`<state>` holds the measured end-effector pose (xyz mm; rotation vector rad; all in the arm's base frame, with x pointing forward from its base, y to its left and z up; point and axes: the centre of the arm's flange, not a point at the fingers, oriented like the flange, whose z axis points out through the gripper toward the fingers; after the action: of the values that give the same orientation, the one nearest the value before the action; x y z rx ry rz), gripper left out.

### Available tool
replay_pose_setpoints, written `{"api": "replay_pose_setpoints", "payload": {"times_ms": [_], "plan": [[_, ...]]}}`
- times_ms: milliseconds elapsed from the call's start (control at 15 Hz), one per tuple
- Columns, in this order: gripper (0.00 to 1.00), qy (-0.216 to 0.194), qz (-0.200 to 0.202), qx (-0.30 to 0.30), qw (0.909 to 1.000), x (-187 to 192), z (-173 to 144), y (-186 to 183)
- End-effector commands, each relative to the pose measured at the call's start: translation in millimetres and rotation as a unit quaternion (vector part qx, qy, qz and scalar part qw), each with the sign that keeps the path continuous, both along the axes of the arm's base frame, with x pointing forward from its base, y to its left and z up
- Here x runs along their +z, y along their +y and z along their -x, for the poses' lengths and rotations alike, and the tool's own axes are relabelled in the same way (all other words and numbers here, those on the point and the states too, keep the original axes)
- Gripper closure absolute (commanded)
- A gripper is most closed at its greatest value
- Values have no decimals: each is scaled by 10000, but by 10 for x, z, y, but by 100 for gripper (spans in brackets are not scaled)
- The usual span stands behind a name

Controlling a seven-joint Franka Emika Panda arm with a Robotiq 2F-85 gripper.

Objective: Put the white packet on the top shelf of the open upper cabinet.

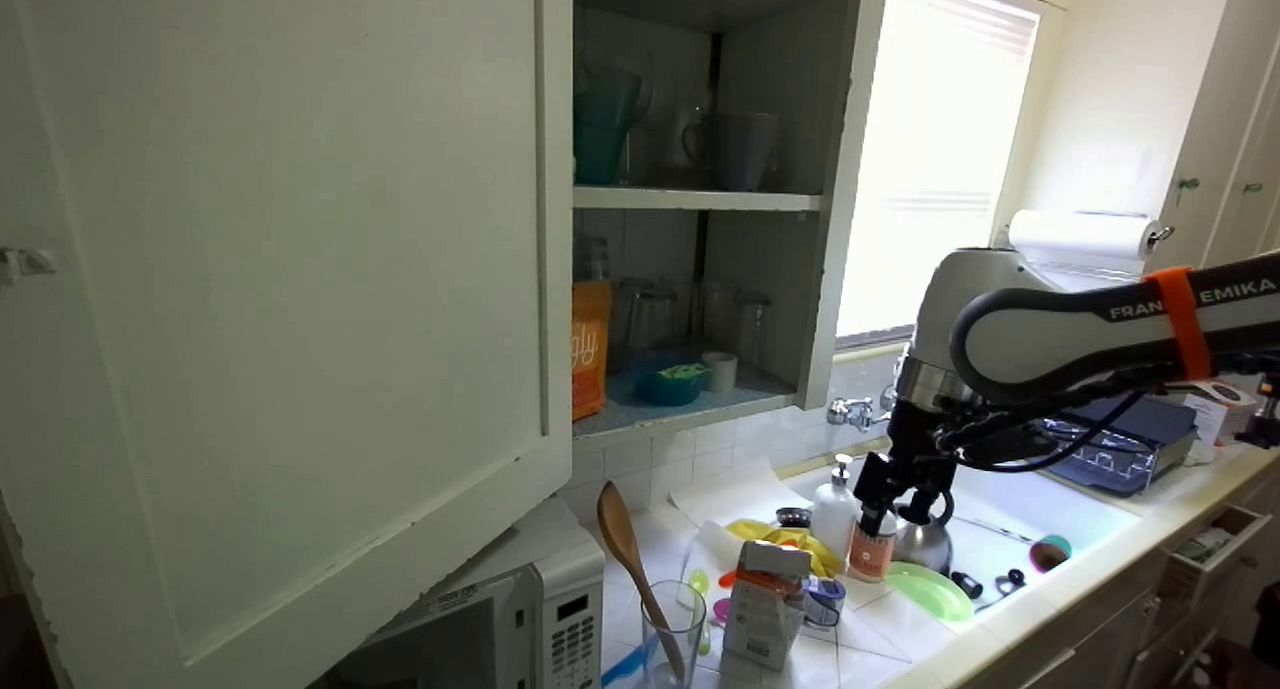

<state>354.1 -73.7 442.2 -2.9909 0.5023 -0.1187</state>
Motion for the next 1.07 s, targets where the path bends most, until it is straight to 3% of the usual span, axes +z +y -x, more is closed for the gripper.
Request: {"api": "replay_pose_setpoints", "payload": {"times_ms": [0, 200, 333, 400, 467, 533, 1000], "plan": [[0, 90, 916, 352, 9951, -31, -258, 3], [0, 48, 1663, 740, 9833, -85, -517, 101], [0, -190, 2028, 1201, 9716, -167, -686, 216], [0, -365, 1934, 1426, 9700, -238, -745, 275], [0, -396, 1491, 1667, 9739, -340, -769, 312], [0, -355, 1739, 1307, 9754, -151, -598, 307], [0, -430, 1471, 1749, 9726, -386, -752, 353]]}}
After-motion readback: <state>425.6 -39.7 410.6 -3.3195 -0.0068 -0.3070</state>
